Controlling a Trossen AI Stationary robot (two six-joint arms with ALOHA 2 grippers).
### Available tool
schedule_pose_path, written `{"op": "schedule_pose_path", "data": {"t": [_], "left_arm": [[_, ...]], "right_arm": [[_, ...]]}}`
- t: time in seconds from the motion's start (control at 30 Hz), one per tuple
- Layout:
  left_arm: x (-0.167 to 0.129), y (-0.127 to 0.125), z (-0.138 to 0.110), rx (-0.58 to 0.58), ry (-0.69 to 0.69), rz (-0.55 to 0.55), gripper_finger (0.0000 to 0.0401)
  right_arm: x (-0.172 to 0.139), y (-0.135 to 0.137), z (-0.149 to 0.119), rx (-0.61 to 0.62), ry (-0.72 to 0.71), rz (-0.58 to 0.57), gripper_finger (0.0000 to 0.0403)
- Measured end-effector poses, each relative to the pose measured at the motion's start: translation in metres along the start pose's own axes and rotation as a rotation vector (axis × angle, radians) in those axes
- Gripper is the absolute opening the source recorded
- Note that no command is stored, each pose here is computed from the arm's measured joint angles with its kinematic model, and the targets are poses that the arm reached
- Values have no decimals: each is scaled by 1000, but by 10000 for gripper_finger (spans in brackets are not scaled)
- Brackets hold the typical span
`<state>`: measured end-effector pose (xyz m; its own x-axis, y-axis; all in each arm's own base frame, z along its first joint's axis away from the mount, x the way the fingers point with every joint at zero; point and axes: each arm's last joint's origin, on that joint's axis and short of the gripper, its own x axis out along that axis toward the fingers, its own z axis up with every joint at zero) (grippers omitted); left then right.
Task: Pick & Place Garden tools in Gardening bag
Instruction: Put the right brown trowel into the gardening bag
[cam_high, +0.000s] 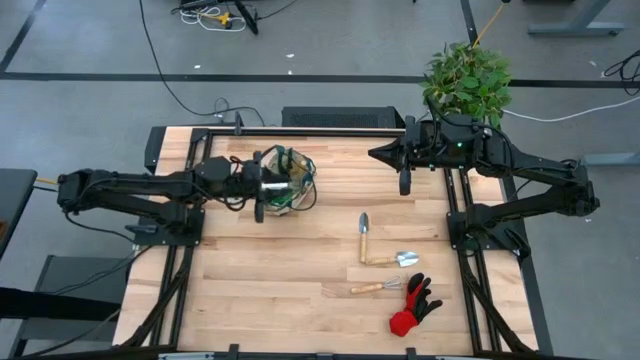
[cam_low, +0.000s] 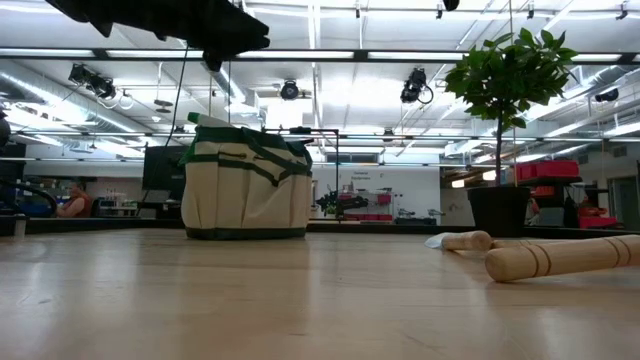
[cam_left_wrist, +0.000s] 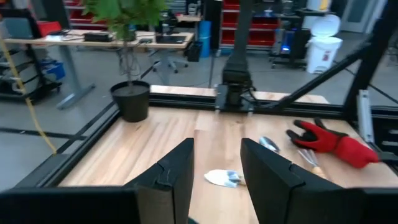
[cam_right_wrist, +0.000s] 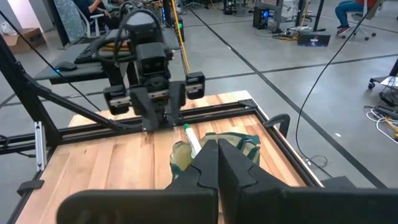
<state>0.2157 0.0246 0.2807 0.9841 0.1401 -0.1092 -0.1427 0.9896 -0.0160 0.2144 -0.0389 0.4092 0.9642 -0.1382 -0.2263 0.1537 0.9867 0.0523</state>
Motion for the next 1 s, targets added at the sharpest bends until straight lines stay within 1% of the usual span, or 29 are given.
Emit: {"op": "schedule_pose_path", "data": {"t": [0.23, 0.4, 0.53, 0.77, 1.0], "left_arm": [[0, -9, 0, 6, -4, -41, 140], [-1, -11, 5, 5, -39, -48, 133], [-1, -11, 20, 7, -52, -46, 119], [-3, -7, 42, 4, -84, 0, 105], [-4, -7, 52, 3, -102, 5, 103]], "right_arm": [[0, 0, -2, 0, 18, -1, 0], [-1, 0, -2, -14, 17, -1, 0], [-4, 0, 0, -14, 8, 0, 0], [-15, 1, 2, -16, -13, 0, 0], [-27, 1, 3, -31, -17, 0, 0]]}}
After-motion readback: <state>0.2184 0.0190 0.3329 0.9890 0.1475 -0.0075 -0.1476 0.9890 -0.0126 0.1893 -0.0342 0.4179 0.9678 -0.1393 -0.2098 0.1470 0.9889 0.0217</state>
